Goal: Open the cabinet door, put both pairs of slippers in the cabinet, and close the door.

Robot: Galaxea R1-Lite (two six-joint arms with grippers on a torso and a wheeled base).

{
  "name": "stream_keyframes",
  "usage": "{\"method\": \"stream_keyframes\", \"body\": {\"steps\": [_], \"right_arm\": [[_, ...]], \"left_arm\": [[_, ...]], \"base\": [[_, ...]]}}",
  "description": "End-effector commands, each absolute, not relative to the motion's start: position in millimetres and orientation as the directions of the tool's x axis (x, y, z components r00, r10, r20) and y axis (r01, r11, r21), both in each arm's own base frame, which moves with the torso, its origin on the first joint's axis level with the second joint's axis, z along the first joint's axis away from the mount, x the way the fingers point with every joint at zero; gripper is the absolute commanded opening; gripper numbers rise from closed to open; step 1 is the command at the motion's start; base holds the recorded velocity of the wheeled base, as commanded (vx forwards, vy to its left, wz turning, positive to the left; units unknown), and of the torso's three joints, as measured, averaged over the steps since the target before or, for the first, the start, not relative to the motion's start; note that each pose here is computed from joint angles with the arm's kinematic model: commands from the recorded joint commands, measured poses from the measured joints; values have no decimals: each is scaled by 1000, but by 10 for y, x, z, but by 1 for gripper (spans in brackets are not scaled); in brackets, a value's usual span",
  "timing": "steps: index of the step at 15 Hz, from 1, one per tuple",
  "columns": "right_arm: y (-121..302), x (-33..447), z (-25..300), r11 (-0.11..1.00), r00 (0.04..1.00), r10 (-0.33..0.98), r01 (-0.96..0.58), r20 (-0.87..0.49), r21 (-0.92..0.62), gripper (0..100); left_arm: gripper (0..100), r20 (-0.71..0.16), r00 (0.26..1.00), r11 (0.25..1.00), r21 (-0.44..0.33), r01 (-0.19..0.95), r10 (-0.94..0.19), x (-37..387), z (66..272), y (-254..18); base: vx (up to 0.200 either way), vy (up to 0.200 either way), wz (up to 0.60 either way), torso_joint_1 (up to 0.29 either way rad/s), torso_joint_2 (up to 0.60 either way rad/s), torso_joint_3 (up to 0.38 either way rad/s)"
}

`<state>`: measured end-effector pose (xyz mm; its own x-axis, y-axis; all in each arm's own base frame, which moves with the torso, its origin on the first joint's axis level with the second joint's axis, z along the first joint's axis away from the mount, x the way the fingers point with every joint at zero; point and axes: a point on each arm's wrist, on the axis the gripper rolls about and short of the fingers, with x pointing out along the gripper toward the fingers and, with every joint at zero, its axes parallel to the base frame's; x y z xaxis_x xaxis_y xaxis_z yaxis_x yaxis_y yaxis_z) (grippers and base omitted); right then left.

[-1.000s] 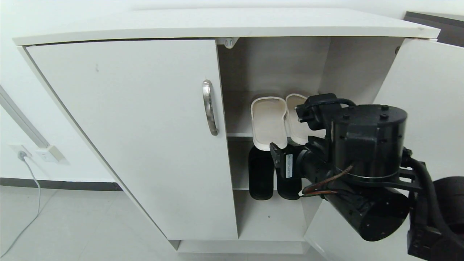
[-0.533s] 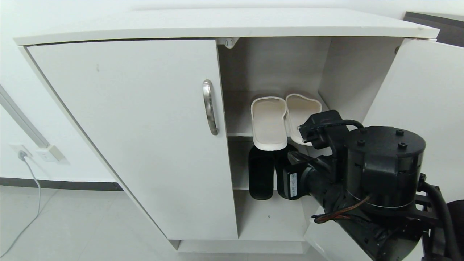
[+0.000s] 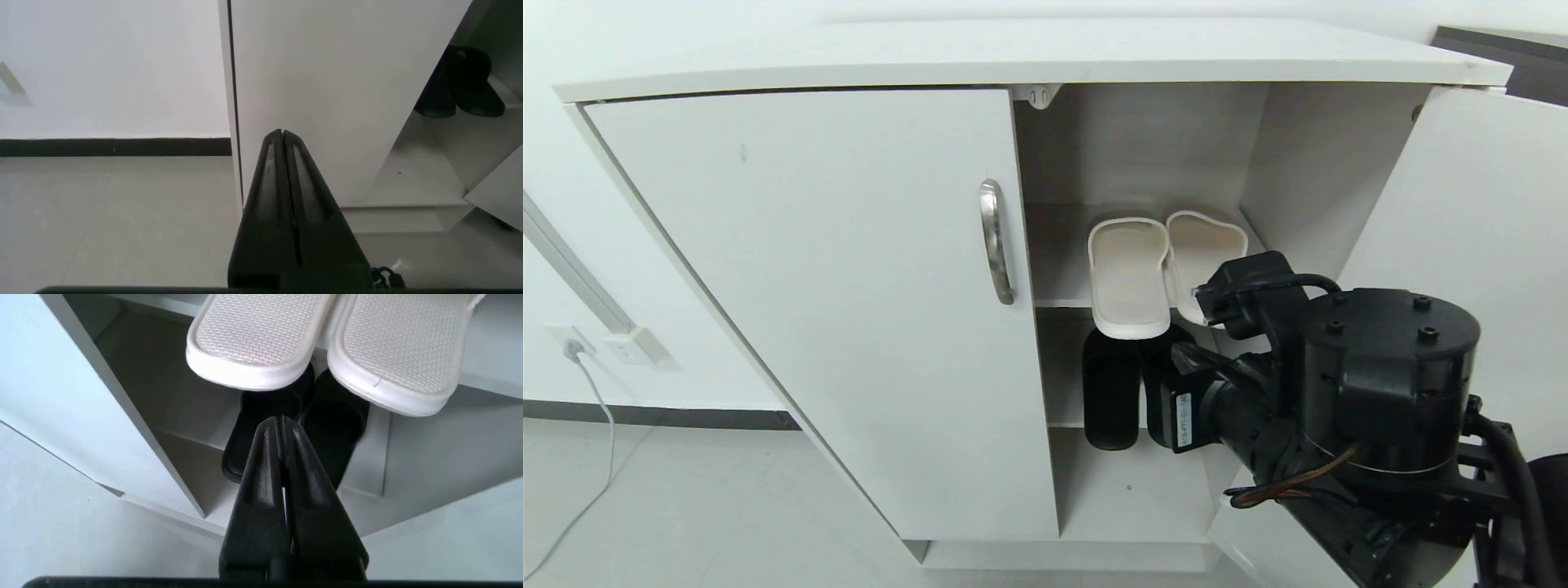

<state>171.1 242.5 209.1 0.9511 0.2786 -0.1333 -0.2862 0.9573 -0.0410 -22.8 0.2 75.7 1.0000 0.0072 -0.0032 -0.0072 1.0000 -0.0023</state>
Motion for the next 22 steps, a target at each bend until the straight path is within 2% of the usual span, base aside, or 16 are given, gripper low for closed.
{"method": "stream_keyframes", "body": {"steps": [1,18,22], "right_arm": [[2443,1721,2062,957,950,278,-287,-141,-48,0],[2463,1724,1996,957,949,276,-287,-153,-55,0],[2447,1778,1955,960,954,268,-276,-137,-44,0]], "left_arm": [[0,-3,1000,1000,-2,-8,8,-228,756,2],[0,-3,1000,1000,-6,-6,6,-228,756,2],[0,-5,1000,1000,-6,-6,6,-227,757,2]], "base": [[0,0,0,0,0,0],[-200,0,0,2,2,1],[0,0,0,0,0,0]]}}
